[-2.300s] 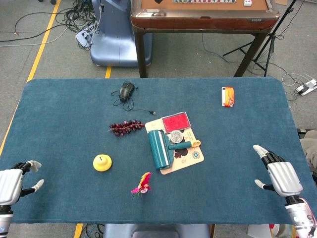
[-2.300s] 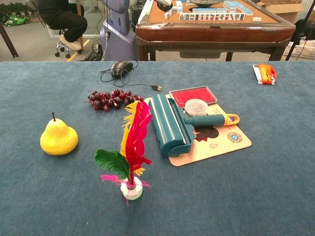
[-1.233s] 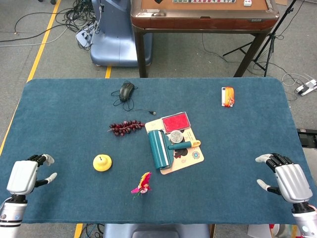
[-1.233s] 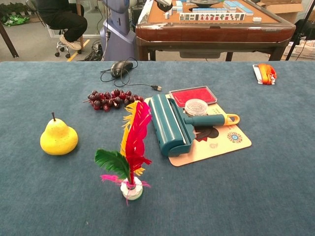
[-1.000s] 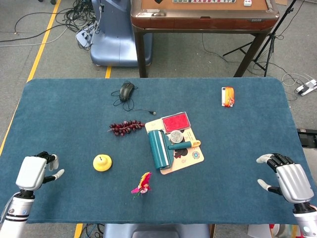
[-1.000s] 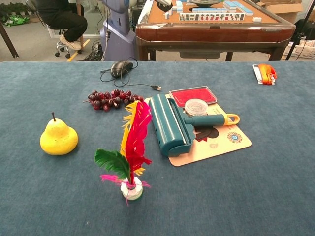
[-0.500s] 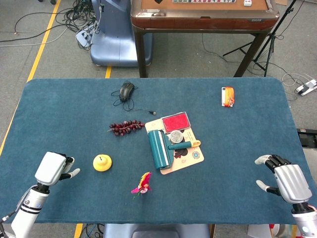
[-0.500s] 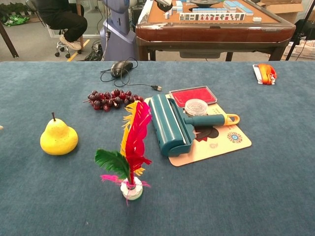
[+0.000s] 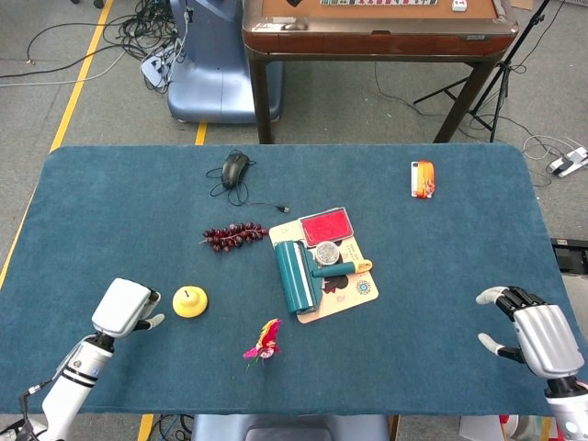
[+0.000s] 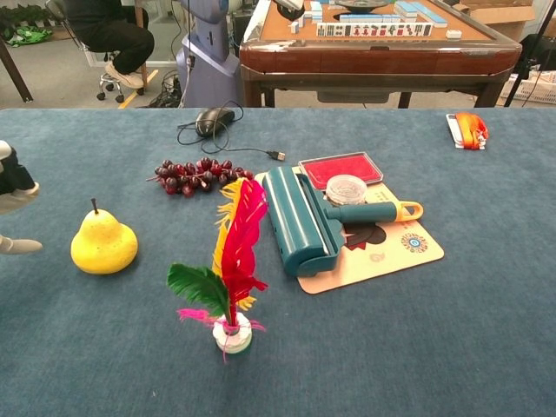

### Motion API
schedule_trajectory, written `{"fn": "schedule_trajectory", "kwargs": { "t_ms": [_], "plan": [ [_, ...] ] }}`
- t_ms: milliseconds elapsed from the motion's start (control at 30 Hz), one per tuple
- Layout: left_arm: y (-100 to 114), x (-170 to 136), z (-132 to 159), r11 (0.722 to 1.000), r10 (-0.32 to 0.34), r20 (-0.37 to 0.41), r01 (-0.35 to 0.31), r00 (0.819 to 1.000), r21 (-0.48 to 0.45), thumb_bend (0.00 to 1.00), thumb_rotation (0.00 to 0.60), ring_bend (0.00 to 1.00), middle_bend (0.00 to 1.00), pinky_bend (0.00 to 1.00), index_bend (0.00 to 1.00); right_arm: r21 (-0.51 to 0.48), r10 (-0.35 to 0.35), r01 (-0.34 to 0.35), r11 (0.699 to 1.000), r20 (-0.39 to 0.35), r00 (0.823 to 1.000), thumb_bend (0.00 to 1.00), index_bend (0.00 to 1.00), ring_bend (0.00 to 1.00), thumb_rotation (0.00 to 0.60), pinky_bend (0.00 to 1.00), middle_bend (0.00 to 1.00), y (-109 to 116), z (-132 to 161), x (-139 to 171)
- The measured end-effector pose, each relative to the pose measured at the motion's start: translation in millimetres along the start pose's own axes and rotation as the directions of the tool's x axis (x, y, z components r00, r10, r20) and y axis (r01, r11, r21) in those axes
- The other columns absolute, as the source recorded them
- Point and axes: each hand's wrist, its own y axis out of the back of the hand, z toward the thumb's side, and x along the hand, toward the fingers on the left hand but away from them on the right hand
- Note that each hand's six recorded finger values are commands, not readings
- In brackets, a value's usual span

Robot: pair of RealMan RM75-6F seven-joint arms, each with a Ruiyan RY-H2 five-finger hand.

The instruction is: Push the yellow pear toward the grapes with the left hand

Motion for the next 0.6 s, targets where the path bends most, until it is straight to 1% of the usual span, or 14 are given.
{"fn": "schedule_trajectory", "kwargs": {
  "t_ms": [133,333,600],
  "plan": [
    [-4,10,2,0.999,-0.043,-0.015,0.043,0.999,0.02,0.0,0.6,0.89,1.0,1.0,1.0,-0.004,-0.007,0.007,1.0,0.002,1.0,0.0,0.41,0.32,0.6,0.52,0.39,3,-1,1],
    [-3,21,7,0.997,-0.057,-0.013,0.057,0.998,0.05,0.0,0.6,0.89,1.0,1.0,1.0,-0.011,-0.017,0.017,1.0,0.005,1.0,0.0,0.41,0.32,0.6,0.52,0.39,6,-3,1],
    [-7,26,5,0.993,-0.086,-0.017,0.087,0.996,0.082,0.0,0.6,0.89,1.0,1.0,1.0,-0.016,-0.019,0.019,1.0,0.007,1.0,0.0,0.41,0.32,0.6,0.52,0.39,7,-4,1]
  ]
}}
